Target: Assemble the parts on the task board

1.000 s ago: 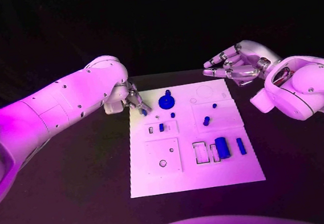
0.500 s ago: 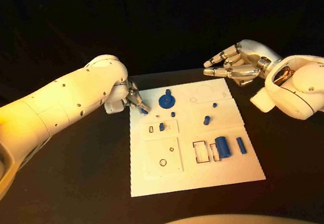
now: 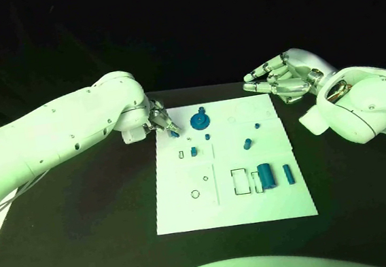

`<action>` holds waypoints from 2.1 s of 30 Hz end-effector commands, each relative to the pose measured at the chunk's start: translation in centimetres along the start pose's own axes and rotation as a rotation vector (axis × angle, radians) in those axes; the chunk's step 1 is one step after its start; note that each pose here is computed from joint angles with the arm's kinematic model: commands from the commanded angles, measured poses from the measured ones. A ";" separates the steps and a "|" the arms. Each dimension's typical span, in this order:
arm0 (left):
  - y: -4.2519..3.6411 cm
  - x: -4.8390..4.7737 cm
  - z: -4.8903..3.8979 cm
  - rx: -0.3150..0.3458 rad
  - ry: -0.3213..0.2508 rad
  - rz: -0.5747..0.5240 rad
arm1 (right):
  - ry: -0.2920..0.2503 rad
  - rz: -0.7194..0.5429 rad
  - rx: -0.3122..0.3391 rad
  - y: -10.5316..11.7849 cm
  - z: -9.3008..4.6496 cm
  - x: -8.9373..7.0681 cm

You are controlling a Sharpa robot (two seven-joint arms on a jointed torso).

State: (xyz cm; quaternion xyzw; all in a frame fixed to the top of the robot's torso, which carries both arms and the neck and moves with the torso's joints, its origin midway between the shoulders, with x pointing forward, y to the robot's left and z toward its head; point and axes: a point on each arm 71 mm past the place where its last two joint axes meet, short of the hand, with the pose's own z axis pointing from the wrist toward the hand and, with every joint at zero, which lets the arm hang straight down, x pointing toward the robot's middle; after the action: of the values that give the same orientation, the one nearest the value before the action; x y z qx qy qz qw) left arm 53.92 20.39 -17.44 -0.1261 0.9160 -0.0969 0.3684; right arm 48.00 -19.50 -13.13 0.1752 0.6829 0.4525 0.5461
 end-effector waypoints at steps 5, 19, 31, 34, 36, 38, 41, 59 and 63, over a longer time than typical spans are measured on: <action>-0.01 2.08 -0.86 0.076 -0.072 -0.005 | 0.021 -0.007 0.002 -0.1 -0.1 0.1; 0.45 4.43 -1.27 0.117 -0.074 0.058 | 0.025 -0.007 0.005 -0.2 -0.1 0.2; 0.57 5.11 -1.00 0.105 -0.037 0.103 | 0.027 -0.006 0.006 -0.3 -0.1 0.3; 0.56 5.23 -0.98 0.102 -0.025 0.114 | 0.028 -0.006 0.006 -0.3 -0.1 0.3; 0.54 5.29 -0.96 0.100 -0.019 0.119 | 0.029 -0.006 0.006 -0.3 -0.1 0.3; 0.51 5.37 -0.92 0.098 -0.013 0.124 | 0.029 -0.006 0.005 -0.3 -0.1 0.3; 0.55 5.50 -0.87 0.093 -0.003 0.131 | 0.029 -0.006 0.005 -0.3 -0.1 0.3; 1.09 5.72 -0.80 0.047 0.018 0.147 | 0.032 -0.006 0.007 -0.3 -0.2 0.3; 1.10 5.76 -0.80 0.044 0.017 0.147 | 0.032 -0.006 0.006 -0.3 -0.2 0.3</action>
State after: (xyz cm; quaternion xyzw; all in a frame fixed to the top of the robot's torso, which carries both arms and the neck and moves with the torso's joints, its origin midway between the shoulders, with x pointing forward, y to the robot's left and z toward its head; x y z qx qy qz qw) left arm 49.44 19.64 -20.47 -0.0577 0.9167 -0.1050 0.3811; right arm 47.90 -19.64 -13.52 0.1748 0.6898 0.4501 0.5395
